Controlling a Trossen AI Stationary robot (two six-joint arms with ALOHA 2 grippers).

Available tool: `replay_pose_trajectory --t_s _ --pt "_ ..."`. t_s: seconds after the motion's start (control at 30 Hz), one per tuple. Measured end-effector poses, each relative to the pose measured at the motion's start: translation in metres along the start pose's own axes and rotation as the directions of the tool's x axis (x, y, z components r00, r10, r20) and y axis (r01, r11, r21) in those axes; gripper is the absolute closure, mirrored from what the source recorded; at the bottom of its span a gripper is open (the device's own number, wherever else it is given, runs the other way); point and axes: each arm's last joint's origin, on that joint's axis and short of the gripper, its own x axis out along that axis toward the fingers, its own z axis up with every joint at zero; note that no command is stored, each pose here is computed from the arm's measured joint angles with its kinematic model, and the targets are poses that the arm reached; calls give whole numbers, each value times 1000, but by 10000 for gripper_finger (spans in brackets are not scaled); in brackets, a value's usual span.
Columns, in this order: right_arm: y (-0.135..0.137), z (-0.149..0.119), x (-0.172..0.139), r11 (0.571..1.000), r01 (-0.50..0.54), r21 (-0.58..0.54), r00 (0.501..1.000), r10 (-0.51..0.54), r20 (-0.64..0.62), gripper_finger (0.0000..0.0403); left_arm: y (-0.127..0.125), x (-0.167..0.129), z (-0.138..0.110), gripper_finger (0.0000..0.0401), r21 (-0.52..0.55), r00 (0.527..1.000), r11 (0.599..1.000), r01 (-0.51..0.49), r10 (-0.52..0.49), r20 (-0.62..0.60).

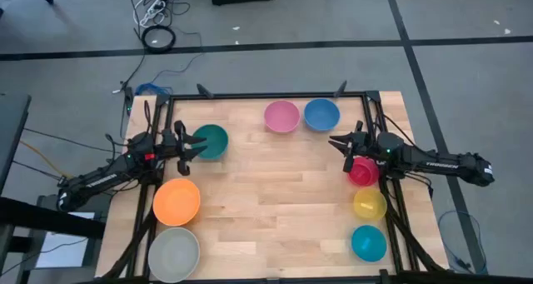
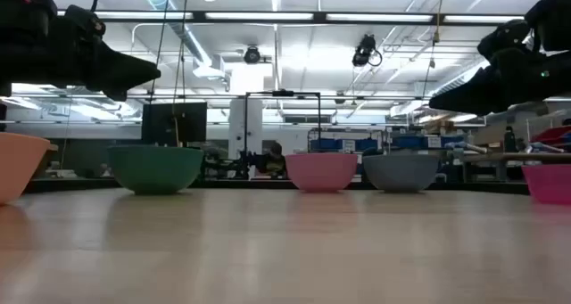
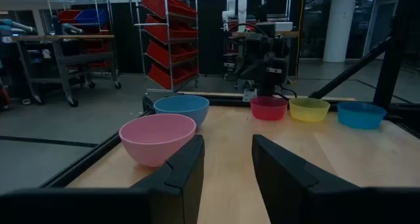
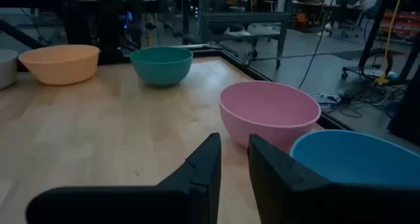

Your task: Nest bowls inside each other

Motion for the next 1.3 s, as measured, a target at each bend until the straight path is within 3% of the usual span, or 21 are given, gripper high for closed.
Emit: replay_pose_trajectory --t_s 1.1,1.17,1.3 --pt "0 1 0 1000 0 3 1000 0 15 337 0 0 0 263 0 1000 1000 0 0 0" --pt "0 5 0 999 -2 52 999 -1 49 337 0 0 0 263 1 1000 1000 0 0 2" --pt "0 12 -1 958 -36 283 992 1 124 337 0 0 6 263 16 998 1000 0 -1 64"
